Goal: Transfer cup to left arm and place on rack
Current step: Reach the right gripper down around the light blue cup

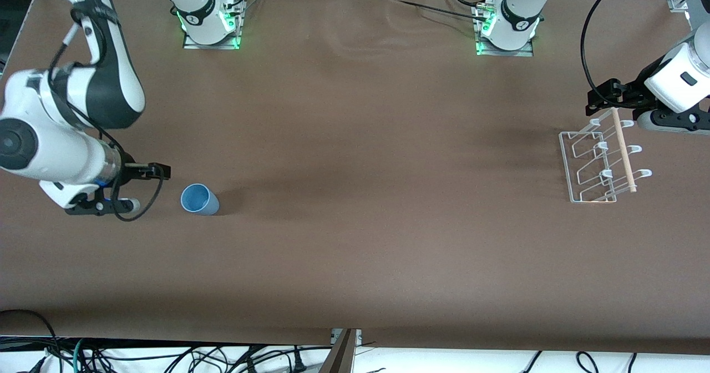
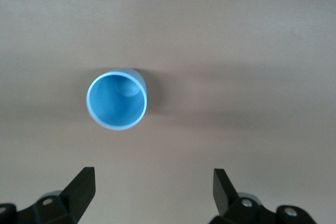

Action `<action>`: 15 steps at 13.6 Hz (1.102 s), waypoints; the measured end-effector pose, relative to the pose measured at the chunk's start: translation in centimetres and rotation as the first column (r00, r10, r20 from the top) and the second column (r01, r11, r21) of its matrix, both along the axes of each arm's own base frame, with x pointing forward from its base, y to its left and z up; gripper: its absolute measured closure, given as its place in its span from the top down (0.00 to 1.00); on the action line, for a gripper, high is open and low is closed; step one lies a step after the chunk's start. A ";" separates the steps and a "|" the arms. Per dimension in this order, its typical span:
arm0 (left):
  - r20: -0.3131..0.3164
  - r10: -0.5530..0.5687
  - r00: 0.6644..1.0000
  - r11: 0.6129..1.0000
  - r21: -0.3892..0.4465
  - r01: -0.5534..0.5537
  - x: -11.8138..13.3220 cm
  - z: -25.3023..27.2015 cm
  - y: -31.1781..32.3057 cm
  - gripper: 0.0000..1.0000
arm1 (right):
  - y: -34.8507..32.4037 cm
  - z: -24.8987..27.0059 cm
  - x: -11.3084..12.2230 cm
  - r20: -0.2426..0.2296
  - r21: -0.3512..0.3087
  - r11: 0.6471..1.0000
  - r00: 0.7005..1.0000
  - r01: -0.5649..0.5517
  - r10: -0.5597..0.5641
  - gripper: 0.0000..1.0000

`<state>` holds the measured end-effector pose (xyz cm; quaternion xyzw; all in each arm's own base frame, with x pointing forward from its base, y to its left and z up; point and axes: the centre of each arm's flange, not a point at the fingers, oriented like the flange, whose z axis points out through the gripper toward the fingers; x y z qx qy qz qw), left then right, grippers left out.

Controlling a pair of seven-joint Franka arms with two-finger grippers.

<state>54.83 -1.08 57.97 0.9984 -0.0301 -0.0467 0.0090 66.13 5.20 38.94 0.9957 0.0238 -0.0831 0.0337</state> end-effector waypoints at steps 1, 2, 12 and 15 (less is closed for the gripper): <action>0.000 0.000 1.000 1.000 0.000 0.000 0.0 0.0 0.0 1.00 | -0.2 -1.8 0.5 -0.003 0.003 1.000 1.000 0.004 -0.004 1.00; 0.000 0.000 1.000 1.000 0.000 0.000 0.0 0.0 0.0 1.00 | -0.3 -3.7 0.8 -0.010 0.010 1.000 1.000 0.010 -0.010 1.00; -0.004 0.000 1.000 1.000 0.000 0.000 -0.1 0.0 0.0 1.00 | 0.0 -12.1 1.0 -0.019 0.048 0.998 0.999 0.033 -0.033 1.00; -0.017 0.002 1.000 1.000 0.000 -0.002 -0.1 -0.3 0.1 1.00 | 0.1 -12.9 1.0 -0.018 0.061 0.997 0.999 0.042 -0.041 1.00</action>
